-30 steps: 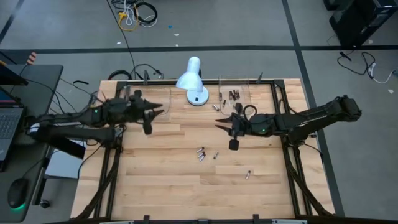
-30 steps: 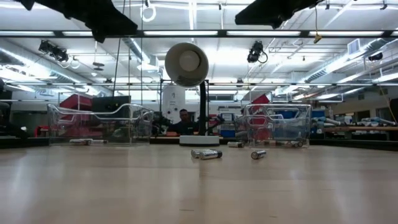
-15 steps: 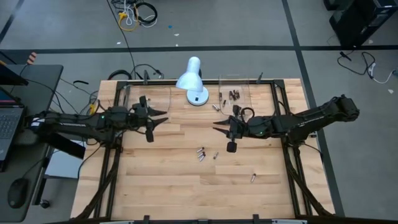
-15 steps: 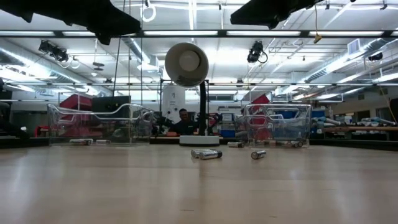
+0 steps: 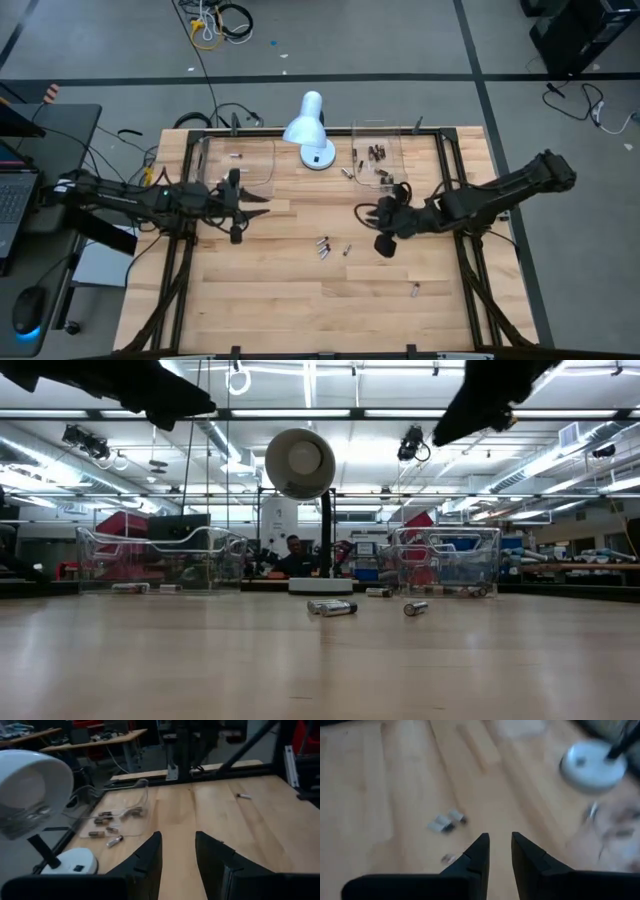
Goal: Sort batteries
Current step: Put the silver battery in the transparent bin
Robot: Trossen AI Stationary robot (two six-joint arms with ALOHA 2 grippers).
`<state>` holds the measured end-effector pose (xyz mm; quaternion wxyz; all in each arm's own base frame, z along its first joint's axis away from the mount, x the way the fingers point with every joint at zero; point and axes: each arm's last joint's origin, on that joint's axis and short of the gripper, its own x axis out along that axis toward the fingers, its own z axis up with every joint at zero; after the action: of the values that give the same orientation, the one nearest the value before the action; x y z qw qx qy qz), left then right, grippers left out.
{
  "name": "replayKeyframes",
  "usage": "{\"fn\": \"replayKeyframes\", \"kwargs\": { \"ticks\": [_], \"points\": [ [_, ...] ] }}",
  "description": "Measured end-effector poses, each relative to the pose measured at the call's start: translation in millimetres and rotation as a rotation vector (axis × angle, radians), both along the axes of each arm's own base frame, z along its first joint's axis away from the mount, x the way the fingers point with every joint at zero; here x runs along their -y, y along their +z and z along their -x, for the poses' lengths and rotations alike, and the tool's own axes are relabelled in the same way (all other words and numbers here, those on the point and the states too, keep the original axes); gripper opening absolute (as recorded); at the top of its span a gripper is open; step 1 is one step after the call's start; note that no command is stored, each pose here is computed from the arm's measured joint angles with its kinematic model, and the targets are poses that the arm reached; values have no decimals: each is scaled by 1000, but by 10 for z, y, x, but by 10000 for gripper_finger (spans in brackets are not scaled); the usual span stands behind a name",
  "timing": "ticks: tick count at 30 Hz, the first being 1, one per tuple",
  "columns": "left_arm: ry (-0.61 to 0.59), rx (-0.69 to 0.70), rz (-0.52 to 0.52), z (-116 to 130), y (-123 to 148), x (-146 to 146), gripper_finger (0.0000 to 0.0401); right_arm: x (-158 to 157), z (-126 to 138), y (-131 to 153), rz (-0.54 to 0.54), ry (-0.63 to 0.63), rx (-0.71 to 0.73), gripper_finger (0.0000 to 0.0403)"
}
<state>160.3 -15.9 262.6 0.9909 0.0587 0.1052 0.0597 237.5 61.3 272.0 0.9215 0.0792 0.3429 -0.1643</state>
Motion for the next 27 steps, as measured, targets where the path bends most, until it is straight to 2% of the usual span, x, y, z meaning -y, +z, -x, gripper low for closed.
{"fn": "replayKeyframes", "kwargs": {
  "ticks": [5,9,14,16,19,24,27],
  "points": [
    [4,-56,11,22,-57,45,115,-160,119,71,-279,-44,-144,51],
    [5,-107,42,41,-110,64,115,-293,287,12,-578,-125,-384,38],
    [16,-117,82,43,-126,67,115,-528,559,-167,-801,-284,-676,29],
    [18,-117,90,43,-126,67,115,-613,657,-234,-832,-323,-758,28],
    [18,-121,89,44,-130,66,115,-743,766,-360,-792,-340,-822,23],
    [8,-150,119,54,-158,69,115,-1050,787,-584,-718,-226,-880,12],
    [9,-183,140,68,-190,74,115,-1197,778,-761,-677,-213,-949,3]
  ]
}}
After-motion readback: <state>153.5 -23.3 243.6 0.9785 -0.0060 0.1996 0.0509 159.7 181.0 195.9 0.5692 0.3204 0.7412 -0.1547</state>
